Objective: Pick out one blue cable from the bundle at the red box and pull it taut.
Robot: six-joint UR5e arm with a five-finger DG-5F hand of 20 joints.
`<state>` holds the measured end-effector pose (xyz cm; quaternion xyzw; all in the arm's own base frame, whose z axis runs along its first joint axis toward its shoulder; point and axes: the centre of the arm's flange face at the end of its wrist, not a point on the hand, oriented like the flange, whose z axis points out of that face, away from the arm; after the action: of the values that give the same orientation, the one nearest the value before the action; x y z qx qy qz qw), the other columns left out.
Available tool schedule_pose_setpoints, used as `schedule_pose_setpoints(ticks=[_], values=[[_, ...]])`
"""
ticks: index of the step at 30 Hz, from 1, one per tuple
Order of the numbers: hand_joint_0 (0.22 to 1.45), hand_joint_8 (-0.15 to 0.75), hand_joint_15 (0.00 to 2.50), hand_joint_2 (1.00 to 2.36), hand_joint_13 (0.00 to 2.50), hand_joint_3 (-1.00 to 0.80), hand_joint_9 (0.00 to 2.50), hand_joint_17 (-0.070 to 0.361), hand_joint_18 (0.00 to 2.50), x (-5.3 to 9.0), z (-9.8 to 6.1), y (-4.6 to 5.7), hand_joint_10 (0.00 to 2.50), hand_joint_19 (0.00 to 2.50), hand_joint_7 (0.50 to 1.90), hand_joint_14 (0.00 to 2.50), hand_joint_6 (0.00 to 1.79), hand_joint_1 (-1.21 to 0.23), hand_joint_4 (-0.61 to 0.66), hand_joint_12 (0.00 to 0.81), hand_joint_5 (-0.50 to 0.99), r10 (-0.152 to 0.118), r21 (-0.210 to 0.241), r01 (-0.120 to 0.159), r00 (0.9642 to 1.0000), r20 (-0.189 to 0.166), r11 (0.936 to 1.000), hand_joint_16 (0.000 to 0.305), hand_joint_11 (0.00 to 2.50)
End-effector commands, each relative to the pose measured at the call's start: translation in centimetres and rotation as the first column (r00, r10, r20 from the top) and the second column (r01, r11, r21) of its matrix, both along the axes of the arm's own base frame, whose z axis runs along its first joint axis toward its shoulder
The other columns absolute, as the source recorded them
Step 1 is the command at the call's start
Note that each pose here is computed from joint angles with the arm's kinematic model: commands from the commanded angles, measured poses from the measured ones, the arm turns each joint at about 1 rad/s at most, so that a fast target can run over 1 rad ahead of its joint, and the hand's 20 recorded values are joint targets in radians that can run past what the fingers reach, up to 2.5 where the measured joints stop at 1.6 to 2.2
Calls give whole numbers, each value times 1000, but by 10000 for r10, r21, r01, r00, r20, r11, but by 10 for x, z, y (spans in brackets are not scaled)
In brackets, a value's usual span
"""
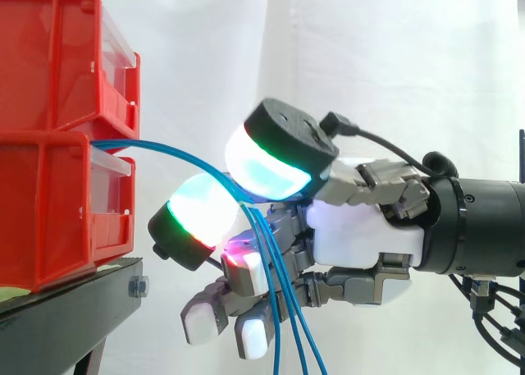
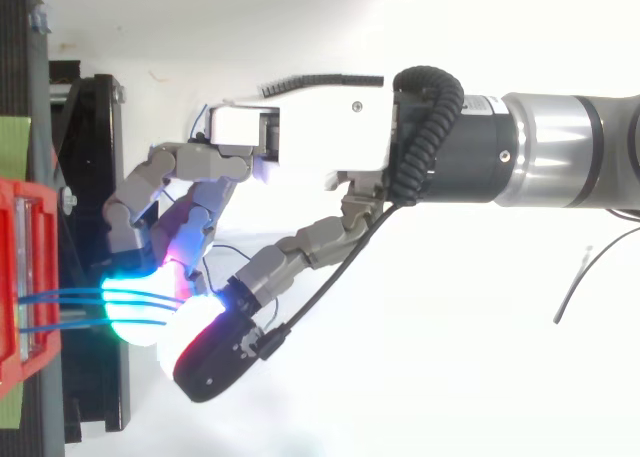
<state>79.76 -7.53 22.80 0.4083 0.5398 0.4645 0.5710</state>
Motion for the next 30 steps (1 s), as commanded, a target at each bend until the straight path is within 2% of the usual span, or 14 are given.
schedule_pose_setpoints(ticks=[1,2,4,6,8,15,17,18,19,20,23,27,30], values=[[496,229,449,1000,856,-500,1145,100,883,0,0,0,25,645,826,18,925,-592,32,306,-136,-2,0,2,10000,5,10000,44,764],[521,222,451,1000,852,-500,1141,97,868,0,0,1,26,654,856,18,914,-523,29,302,-135,13,0,-13,10000,5,10000,43,765],[560,216,454,1000,845,-500,1136,93,850,0,1,0,25,669,889,18,905,-494,-1,293,-134,-2,1,2,10000,20,10000,41,777],[587,220,457,1000,842,-500,1150,90,843,0,1,0,26,675,897,18,908,-537,-30,290,-125,-2,1,2,10000,20,10000,40,773],[598,222,460,1007,852,-423,1168,90,850,1,1,1,29,678,914,21,915,-602,-45,294,-117,13,1,-13,10000,20,10000,40,773],[606,230,465,1020,866,-268,1190,89,870,1,2,0,28,669,988,21,930,-733,-28,291,-109,-2,3,2,10000,35,10000,40,795],[644,235,463,1022,868,-227,1175,90,876,1,2,0,28,659,999,19,940,-836,-24,292,-116,-2,3,2,10000,35,10000,40,793],[644,234,463,1021,869,-225,1176,89,878,1,0,0,29,650,1020,19,939,-840,-28,291,-117,-2,1,2,10000,20,10000,40,787],[677,234,460,1021,871,-224,1180,89,881,1,2,0,31,640,1113,19,936,-871,-48,288,-119,-2,1,2,10000,20,10000,39,792],[698,231,454,1022,874,-223,1183,87,883,1,2,0,29,639,1126,20,943,-873,-66,283,-121,-2,1,2,10000,20,10000,39,792],[754,219,454,1023,896,-233,1236,84,879,0,1,0,29,637,1061,19,973,-891,-111,276,-113,-2,0,2,10000,5,10000,37,798],[790,228,461,1018,909,-296,1266,81,869,0,1,0,30,645,1093,19,975,-890,-169,268,-107,-2,0,2,10000,5,10000,36,808],[807,223,451,1007,917,-419,1272,79,875,0,1,0,29,641,1080,19,980,-896,-221,266,-109,-2,0,2,10000,5,10000,35,802]])
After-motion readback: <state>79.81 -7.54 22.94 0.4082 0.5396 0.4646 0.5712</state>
